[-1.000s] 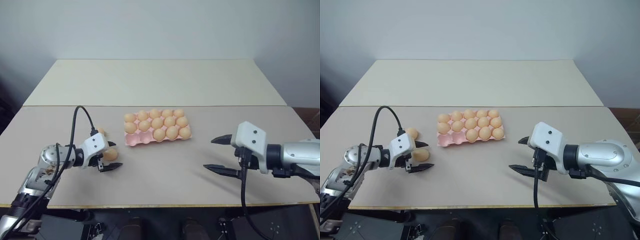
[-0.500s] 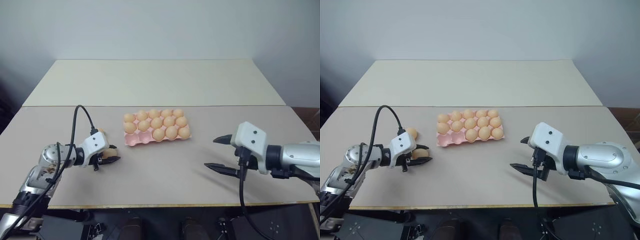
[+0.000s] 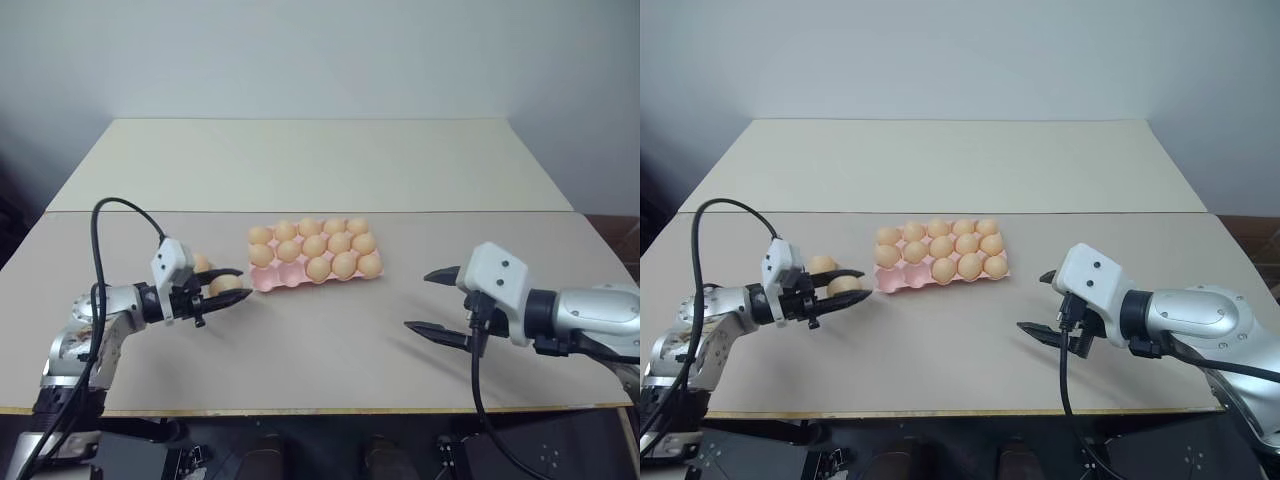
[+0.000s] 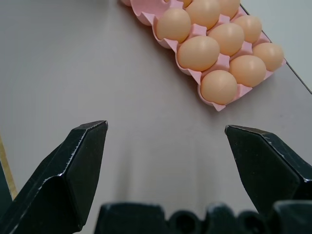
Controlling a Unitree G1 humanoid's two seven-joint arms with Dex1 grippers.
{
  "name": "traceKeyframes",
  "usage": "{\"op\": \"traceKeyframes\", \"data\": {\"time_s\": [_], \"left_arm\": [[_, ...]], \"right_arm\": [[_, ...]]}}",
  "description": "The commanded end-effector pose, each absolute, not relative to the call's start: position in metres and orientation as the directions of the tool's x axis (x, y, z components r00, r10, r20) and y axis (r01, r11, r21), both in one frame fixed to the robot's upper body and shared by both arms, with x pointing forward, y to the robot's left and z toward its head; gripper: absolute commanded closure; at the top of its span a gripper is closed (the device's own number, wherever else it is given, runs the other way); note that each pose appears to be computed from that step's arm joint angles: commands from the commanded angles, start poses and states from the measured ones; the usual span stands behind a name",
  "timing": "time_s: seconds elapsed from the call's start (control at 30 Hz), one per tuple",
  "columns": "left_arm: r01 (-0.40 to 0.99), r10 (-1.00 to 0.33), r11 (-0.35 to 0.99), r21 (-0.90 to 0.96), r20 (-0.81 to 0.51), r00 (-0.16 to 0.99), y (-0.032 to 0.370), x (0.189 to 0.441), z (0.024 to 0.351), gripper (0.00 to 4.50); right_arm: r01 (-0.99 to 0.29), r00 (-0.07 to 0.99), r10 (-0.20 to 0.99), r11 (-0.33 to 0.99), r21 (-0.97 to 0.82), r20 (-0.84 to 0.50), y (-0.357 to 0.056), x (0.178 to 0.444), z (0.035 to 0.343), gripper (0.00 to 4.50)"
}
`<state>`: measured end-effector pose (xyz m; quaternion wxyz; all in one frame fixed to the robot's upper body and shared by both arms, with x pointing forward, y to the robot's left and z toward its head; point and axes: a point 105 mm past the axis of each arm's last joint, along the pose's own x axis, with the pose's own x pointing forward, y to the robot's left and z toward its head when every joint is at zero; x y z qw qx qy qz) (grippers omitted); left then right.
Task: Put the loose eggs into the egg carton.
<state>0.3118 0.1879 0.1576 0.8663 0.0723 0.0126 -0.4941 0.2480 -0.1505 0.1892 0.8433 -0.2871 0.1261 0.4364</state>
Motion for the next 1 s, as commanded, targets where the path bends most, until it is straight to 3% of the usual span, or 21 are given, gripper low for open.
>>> {"op": "traceKeyframes", "data": {"time_s": [0.03, 0.37, 0.6, 0.8, 1.0], "left_arm": [[0.869, -0.881, 0.469, 0.156, 0.023, 0.472, 0.177, 0.314, 0.186, 2.53], [0.871, -0.904, 0.407, 0.274, -0.021, 0.428, 0.123, 0.355, 0.174, 2.53], [0.873, -0.915, 0.383, 0.301, -0.005, 0.403, 0.111, 0.364, 0.174, 2.53], [0.853, -0.908, 0.399, 0.336, 0.012, 0.419, 0.108, 0.369, 0.175, 0.69], [0.839, -0.905, 0.414, 0.353, 0.060, 0.421, 0.110, 0.368, 0.185, 0.69]], "right_arm": [[-0.782, 0.613, 0.669, 0.438, -0.444, -0.421, -0.145, 0.247, 0.199, 0.00], [-0.752, 0.645, 0.659, 0.457, -0.474, -0.388, -0.141, 0.244, 0.203, 0.00], [-0.725, 0.672, 0.646, 0.476, -0.499, -0.361, -0.142, 0.240, 0.213, 0.00], [-0.719, 0.681, 0.636, 0.487, -0.496, -0.363, -0.143, 0.239, 0.212, 0.00], [-0.721, 0.680, 0.637, 0.489, -0.492, -0.363, -0.144, 0.239, 0.212, 0.00]]}}
